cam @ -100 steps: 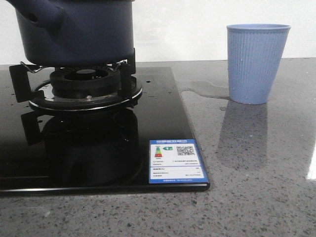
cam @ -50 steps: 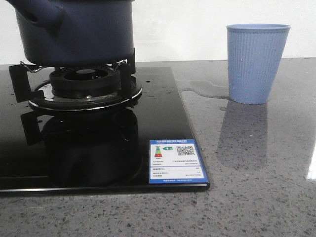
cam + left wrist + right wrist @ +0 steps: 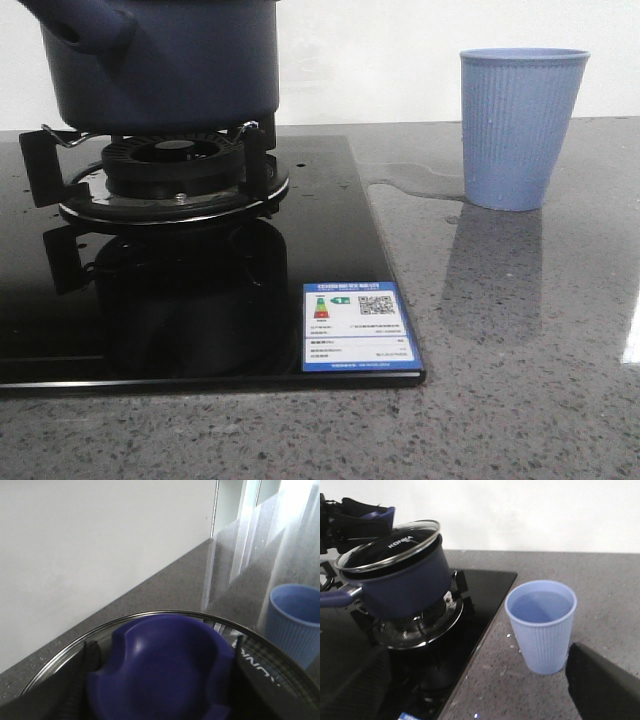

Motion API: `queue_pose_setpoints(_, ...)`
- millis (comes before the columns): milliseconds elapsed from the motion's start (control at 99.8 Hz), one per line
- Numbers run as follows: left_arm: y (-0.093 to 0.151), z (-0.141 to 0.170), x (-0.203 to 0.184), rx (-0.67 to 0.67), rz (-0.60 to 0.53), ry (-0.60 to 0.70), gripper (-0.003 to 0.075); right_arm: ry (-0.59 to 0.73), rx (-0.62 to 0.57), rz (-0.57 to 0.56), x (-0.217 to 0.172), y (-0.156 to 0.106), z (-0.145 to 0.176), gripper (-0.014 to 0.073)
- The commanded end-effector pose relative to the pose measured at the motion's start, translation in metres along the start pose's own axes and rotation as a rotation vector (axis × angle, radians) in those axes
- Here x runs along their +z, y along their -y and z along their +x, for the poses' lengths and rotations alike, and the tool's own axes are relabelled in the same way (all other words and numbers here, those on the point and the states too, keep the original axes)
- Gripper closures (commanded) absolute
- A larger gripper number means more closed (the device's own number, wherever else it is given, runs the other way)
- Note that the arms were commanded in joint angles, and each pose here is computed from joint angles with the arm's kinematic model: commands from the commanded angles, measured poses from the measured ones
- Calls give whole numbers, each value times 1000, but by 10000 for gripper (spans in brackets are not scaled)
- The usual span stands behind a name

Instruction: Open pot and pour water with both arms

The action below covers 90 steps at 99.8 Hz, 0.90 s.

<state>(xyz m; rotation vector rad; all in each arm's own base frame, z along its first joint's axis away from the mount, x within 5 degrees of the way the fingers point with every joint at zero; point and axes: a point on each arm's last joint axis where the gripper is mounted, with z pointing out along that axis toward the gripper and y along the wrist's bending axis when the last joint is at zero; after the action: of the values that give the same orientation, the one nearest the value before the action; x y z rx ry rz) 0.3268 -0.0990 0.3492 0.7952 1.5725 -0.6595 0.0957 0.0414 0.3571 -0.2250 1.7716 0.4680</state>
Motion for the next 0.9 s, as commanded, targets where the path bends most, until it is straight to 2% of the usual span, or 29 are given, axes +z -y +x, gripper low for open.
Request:
queue_pose_setpoints(0,8,-47,-25,-32,-8,216,491,115,-8,45,0,4,-15,-49)
queue_pose_setpoints(90,13,-61,-40,-17,-12,272,491,124,-22,80,6,9,-12,-49)
queue_pose_setpoints(381,49,-101,-79,102,-9,381,491,-12,-15,137,47,27,8,-48)
queue_pose_setpoints(511,64,-112,-93,144,-8,416,491,37,-97,160,64,30,5,-48)
queue_pose_setpoints(651,73,-119,-102,171,-8,439,491,90,-120,159,82,26,7,-48)
queue_pose_setpoints(892,82,-125,-110,195,-8,458,491,141,-183,142,103,14,30,-48)
